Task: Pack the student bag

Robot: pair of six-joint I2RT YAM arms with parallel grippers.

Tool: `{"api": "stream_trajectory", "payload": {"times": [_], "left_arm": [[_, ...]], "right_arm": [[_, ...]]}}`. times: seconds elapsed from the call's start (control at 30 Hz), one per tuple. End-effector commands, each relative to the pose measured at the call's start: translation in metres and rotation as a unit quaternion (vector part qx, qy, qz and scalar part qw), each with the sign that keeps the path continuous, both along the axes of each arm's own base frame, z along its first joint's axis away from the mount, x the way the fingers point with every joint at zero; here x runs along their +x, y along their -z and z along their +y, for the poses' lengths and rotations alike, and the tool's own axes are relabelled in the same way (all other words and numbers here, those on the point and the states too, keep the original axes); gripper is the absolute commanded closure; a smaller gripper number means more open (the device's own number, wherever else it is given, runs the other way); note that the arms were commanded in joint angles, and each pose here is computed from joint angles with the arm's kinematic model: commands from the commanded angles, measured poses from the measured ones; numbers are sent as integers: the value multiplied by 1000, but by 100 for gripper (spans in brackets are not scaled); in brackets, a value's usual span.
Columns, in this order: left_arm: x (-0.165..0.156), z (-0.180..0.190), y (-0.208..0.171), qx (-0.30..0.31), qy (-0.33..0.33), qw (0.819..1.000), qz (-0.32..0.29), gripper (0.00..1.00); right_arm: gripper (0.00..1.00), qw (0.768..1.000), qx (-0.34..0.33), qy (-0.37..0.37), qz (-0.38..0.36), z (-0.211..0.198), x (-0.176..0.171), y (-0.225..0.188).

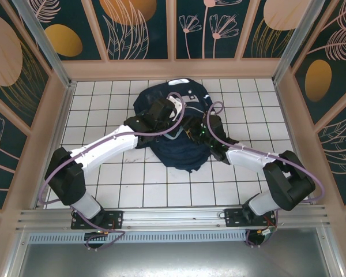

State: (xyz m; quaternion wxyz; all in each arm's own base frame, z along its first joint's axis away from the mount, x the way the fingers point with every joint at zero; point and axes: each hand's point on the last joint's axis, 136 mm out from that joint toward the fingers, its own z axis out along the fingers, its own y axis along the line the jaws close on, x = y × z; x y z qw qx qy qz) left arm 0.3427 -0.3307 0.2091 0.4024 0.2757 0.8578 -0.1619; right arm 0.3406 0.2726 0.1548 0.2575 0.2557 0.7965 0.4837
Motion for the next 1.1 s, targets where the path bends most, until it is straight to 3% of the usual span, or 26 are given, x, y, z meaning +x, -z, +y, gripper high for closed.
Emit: {"api": "stream_trajectory", "payload": {"times": [0.0, 0.07, 0.4, 0.57, 0.73, 0.87, 1.07], "left_arm": [[-9, -39, -52, -97, 56, 993, -23, 99], [-9, -38, -47, -91, 53, 994, -20, 100], [-9, -38, -44, -93, 51, 994, -13, 99], [-7, -37, -43, -92, 44, 995, -13, 99], [-3, -37, -40, -85, 39, 996, -14, 99], [-1, -42, -39, -85, 44, 995, -10, 99], [-2, -55, -45, -102, 66, 993, -3, 99]], "right_arm": [[37, 998, -23, 17, 53, -6, -5, 12], [34, 998, -25, 20, 49, -9, -3, 13], [43, 1000, -1, -1, 28, 11, 28, 14], [66, 1000, 24, 7, 0, 12, 31, 2], [72, 996, 52, 78, -8, -20, 12, -14], [73, 988, 51, 147, 17, -53, -3, -2], [73, 985, 59, 163, -2, -50, 12, -11]]}}
